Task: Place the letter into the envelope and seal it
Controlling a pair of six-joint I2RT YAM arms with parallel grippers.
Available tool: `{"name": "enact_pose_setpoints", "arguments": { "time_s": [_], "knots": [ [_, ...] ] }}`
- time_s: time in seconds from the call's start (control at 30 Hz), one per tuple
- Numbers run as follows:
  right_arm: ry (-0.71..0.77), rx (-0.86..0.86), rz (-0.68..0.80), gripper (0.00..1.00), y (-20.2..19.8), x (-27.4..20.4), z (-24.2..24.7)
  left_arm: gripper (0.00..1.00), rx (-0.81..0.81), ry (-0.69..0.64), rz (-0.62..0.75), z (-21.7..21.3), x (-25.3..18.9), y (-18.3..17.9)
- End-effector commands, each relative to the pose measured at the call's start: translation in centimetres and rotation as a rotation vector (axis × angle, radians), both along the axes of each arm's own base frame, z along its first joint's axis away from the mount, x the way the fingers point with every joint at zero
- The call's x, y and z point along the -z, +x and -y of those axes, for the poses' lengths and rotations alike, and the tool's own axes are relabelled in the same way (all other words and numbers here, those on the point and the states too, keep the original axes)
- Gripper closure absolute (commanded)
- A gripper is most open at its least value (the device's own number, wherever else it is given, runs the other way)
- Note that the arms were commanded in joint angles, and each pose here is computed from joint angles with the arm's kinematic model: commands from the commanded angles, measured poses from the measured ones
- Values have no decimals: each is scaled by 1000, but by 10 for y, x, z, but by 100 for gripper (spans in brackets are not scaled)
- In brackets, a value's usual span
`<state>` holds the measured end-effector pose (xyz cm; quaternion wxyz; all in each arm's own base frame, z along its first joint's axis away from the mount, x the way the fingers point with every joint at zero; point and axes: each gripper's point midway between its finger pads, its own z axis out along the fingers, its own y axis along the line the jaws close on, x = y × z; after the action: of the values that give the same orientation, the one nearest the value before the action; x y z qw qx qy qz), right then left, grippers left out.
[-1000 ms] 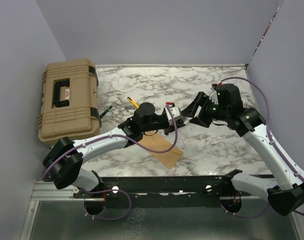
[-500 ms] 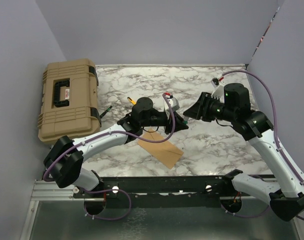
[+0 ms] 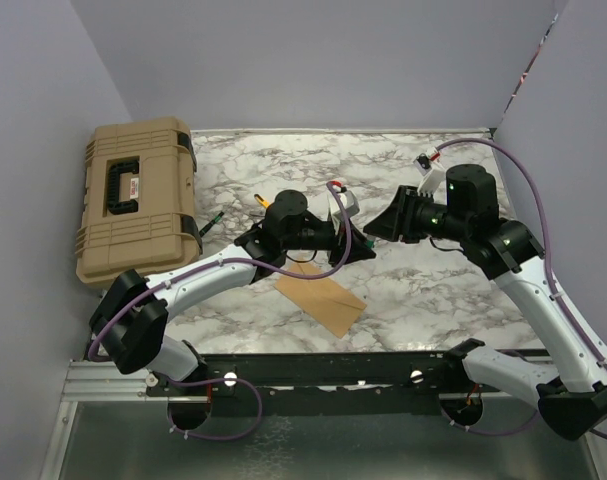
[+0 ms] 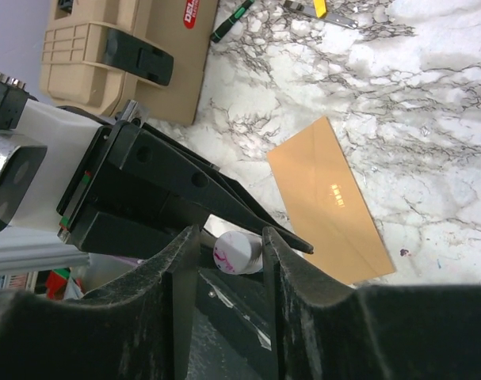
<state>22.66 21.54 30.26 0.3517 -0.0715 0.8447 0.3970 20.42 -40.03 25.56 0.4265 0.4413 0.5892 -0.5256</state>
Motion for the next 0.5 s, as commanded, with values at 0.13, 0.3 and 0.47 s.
{"name": "enact_pose_setpoints", "arguments": {
  "time_s": [0.13,0.3,0.47],
  "knots": [
    [12,-44,27,57,-3,-3,-5,100,-11,-14,2,-1,-9,5],
    [-9,-45,3,59,-3,6,-4,100,-20,-17,5,-1,-12,7],
    [-36,-48,-20,61,-4,17,-2,100,-42,-23,-3,-2,-17,11]
  ]
}}
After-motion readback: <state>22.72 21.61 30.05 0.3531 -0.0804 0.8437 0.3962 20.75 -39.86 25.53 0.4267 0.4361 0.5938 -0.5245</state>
